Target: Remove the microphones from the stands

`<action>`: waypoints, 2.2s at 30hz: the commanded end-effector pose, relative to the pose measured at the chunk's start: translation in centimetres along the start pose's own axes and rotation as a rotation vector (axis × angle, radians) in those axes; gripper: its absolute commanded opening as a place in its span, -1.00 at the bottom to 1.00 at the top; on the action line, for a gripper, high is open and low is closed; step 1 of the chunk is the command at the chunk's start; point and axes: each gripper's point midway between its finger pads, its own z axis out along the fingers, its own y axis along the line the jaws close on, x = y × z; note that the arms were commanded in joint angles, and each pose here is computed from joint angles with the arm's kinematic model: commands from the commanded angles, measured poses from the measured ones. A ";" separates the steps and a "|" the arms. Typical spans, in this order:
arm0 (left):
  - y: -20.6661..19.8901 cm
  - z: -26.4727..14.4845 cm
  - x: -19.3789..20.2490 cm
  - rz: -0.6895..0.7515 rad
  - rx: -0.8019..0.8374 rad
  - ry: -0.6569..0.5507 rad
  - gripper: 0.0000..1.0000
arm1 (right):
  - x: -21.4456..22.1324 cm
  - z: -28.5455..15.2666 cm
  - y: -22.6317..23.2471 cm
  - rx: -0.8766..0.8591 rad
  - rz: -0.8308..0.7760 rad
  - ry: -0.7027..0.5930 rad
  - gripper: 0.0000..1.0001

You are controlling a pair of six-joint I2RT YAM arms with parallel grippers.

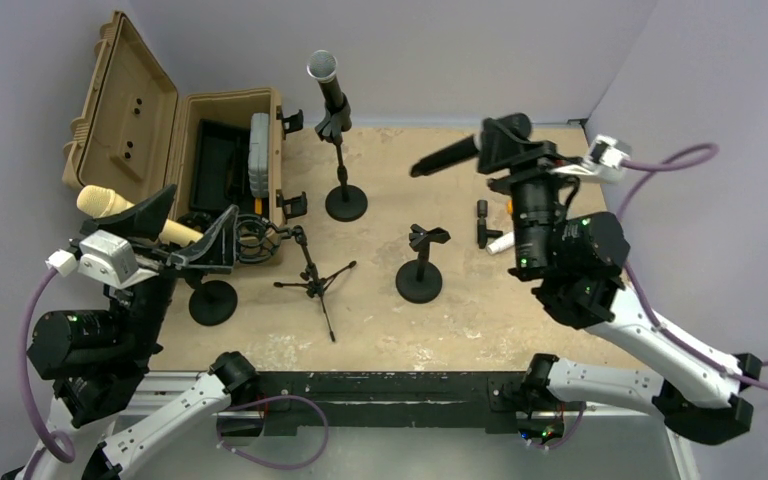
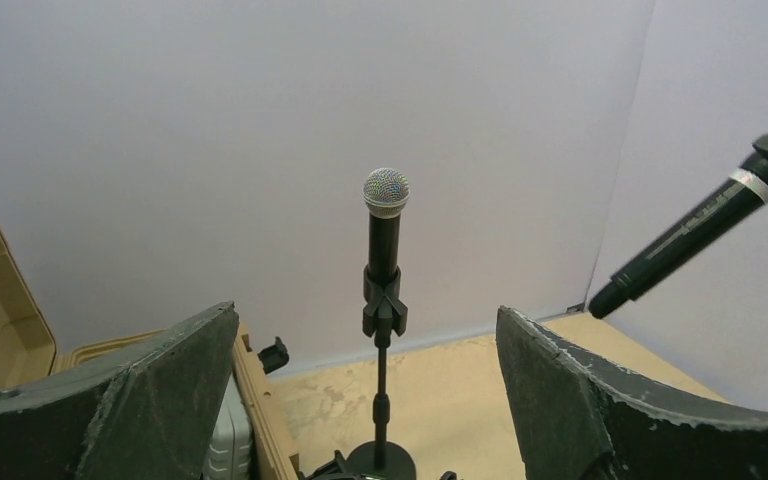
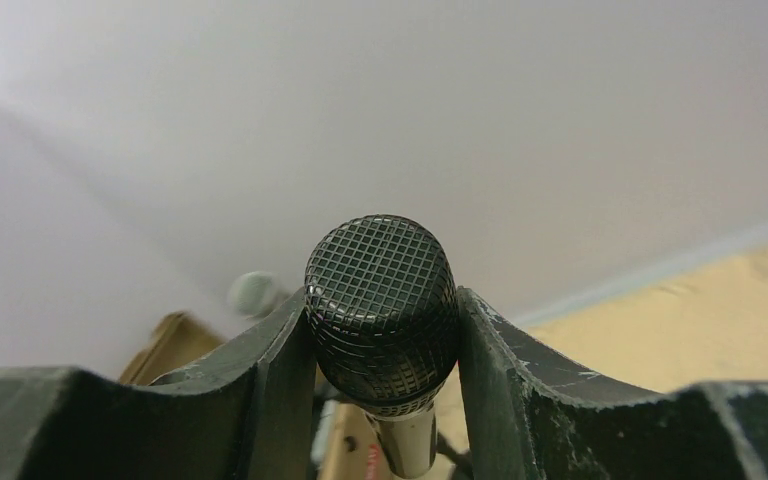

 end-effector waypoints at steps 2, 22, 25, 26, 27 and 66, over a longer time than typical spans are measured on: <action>-0.5 0.8 0.0 -0.009 0.010 -0.011 0.95 | -0.9 -3.3 -11.1 0.415 0.045 -0.072 -1.00; -0.9 1.1 0.3 -0.020 0.020 0.003 0.95 | 9.9 -1.3 -26.9 0.662 -0.224 0.259 -1.00; -1.0 1.1 0.5 -0.020 0.022 0.006 0.95 | 11.1 -1.1 -29.5 0.660 -0.253 0.327 -1.00; -1.0 1.2 0.5 -0.022 0.023 0.006 0.95 | 11.2 -0.9 -30.2 0.664 -0.257 0.342 -1.00; -1.1 1.2 0.6 -0.021 0.025 0.011 0.95 | 11.4 -0.8 -30.6 0.661 -0.254 0.362 -1.00; -2.2 2.0 1.6 -0.036 0.056 0.043 0.95 | 14.0 -8.6 -49.7 1.150 0.022 0.400 -1.00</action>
